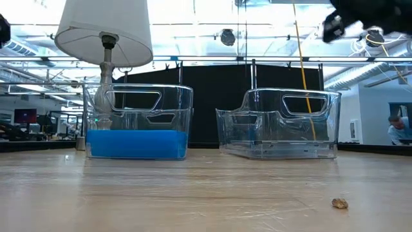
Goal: Pick & place jewel cases by type
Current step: Return to Home Position
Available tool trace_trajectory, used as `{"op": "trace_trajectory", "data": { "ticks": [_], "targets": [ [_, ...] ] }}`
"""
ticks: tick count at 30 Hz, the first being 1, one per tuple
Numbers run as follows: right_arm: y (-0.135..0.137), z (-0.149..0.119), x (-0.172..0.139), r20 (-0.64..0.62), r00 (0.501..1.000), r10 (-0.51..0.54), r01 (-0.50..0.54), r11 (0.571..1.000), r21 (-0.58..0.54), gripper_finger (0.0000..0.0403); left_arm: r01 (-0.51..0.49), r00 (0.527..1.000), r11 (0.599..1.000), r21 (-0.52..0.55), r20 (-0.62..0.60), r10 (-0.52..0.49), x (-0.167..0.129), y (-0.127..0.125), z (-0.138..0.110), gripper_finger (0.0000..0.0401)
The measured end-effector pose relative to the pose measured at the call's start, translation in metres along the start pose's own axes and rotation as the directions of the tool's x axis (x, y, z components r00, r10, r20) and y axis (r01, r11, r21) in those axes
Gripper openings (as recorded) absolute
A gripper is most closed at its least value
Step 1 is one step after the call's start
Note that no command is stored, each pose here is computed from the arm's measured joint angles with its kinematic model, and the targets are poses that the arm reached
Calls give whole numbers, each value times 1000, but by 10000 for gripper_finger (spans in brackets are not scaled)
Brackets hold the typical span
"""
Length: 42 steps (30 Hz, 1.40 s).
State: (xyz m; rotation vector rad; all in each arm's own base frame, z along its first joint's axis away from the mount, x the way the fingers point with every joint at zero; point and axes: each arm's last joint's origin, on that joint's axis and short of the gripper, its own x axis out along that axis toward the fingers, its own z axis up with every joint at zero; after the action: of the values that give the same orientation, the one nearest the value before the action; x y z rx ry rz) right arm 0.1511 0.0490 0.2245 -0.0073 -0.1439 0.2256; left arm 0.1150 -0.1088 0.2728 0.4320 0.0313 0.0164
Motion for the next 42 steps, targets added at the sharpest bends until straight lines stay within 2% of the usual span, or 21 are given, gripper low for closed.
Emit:
{"op": "trace_trajectory", "data": {
  "ticks": [2,5,8,11,14,18,21,25,30,33,36,42],
  "targets": [
    [-2,-13,-14,53,999,-9,8,1000,15,0,-18,1000,1000,3,-8,18,-1,0,-13,1],
    [-6,-29,-29,92,995,-37,32,998,56,0,-112,994,993,-31,-9,112,-4,2,-38,1],
    [-9,-24,-32,151,985,-80,67,994,90,0,-142,988,986,-93,41,146,-9,3,-69,1],
    [-9,-30,-32,81,991,-102,95,992,83,0,-160,972,972,-169,142,185,-17,8,-86,1],
    [-9,-31,-32,73,992,-99,94,993,76,0,-207,960,962,-179,154,236,-24,15,-85,1],
    [-9,-37,-32,11,995,-101,100,993,64,0,-159,963,978,-132,196,183,-34,15,-85,1],
    [-9,-41,-31,-27,995,-100,101,993,54,0,-95,983,993,-74,148,105,-35,6,-93,1],
    [-9,-44,-31,-52,994,-96,99,994,52,0,-73,997,991,-112,30,77,-32,-2,-109,1],
    [-9,-47,-30,-82,992,-95,100,993,56,0,-136,985,977,-165,-124,116,-32,-7,-130,1],
    [-9,-48,-30,-86,992,-96,100,994,47,0,-130,985,971,-201,-134,104,-32,-9,-132,1],
    [-9,-48,-30,-88,991,-98,102,994,44,0,-96,989,976,-196,-126,72,-34,-11,-131,1],
    [-9,-45,-30,-54,994,-99,100,995,8,0,-102,988,976,-192,-131,78,-35,-12,-132,1]
  ]
}}
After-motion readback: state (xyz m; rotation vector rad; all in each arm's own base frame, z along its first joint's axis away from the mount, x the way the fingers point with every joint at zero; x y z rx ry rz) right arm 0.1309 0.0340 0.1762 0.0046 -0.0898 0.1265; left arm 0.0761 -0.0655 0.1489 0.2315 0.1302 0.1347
